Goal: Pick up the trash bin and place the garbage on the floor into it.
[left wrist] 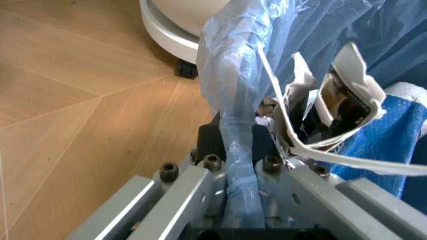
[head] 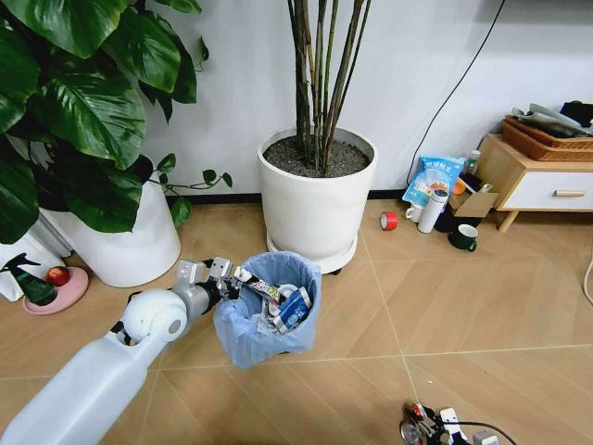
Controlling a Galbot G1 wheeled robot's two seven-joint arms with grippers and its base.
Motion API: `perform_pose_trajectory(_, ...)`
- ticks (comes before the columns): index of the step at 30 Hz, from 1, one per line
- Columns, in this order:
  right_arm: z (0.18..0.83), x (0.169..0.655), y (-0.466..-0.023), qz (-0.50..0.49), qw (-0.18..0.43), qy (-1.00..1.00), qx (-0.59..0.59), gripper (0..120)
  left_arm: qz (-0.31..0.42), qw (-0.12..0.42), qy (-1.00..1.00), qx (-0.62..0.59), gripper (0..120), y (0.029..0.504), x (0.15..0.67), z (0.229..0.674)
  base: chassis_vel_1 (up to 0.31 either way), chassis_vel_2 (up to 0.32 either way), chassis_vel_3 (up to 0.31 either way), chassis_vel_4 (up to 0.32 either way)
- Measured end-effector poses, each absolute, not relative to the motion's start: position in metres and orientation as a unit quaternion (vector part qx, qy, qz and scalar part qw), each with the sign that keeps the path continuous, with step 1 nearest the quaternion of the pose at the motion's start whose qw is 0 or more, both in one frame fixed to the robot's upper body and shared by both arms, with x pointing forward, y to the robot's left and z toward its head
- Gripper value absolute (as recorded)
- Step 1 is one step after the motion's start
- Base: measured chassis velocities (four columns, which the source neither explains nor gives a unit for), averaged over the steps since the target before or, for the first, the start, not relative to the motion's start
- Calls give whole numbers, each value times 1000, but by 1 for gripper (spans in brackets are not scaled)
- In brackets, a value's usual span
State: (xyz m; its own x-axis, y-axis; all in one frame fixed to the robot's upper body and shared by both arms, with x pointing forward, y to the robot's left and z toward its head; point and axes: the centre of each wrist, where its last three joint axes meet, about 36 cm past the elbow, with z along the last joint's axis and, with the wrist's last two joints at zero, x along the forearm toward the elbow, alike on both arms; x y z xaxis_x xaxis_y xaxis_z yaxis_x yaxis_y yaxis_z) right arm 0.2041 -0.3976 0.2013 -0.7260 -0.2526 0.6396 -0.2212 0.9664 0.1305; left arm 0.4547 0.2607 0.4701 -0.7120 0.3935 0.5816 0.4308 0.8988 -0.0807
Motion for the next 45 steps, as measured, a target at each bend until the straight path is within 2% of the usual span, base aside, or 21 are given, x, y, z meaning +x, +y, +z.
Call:
perform_pose_trajectory(3,215,212,-399,-28,329,-936,123,36,-30,308,-924,-223,0,261,454,470,0,0,0,0)
perform_pose_trajectory(6,247,236,-401,-38,274,-954,116,36,-31,309,-924,-225,0,259,453,468,0,0,0,0)
perform_pose_trajectory(8,256,242,-401,-39,262,-957,117,36,-31,309,-923,-226,0,259,453,468,0,0,0,0)
perform_pose_trajectory(12,327,288,-402,-31,186,-972,137,36,-30,309,-923,-228,0,256,453,467,0,0,0,0)
perform_pose_trajectory(17,382,327,-395,-13,143,-975,168,36,-29,310,-922,-230,0,254,454,466,0,0,0,0)
perform_pose_trajectory(20,422,363,-377,1,117,-971,208,36,-30,311,-921,-232,0,252,455,465,0,0,0,0)
perform_pose_trajectory(27,470,407,-355,6,92,-960,265,36,-30,313,-919,-236,0,248,461,463,0,0,0,0)
perform_pose_trajectory(34,521,437,-298,-20,61,-932,357,36,-31,317,-916,-243,0,243,465,461,0,0,0,0)
perform_pose_trajectory(39,525,442,-257,-30,72,-908,412,36,-32,319,-914,-248,0,241,467,461,0,0,0,0)
perform_pose_trajectory(45,518,446,-240,-22,85,-897,432,36,-30,318,-913,-252,0,238,468,461,0,0,0,0)
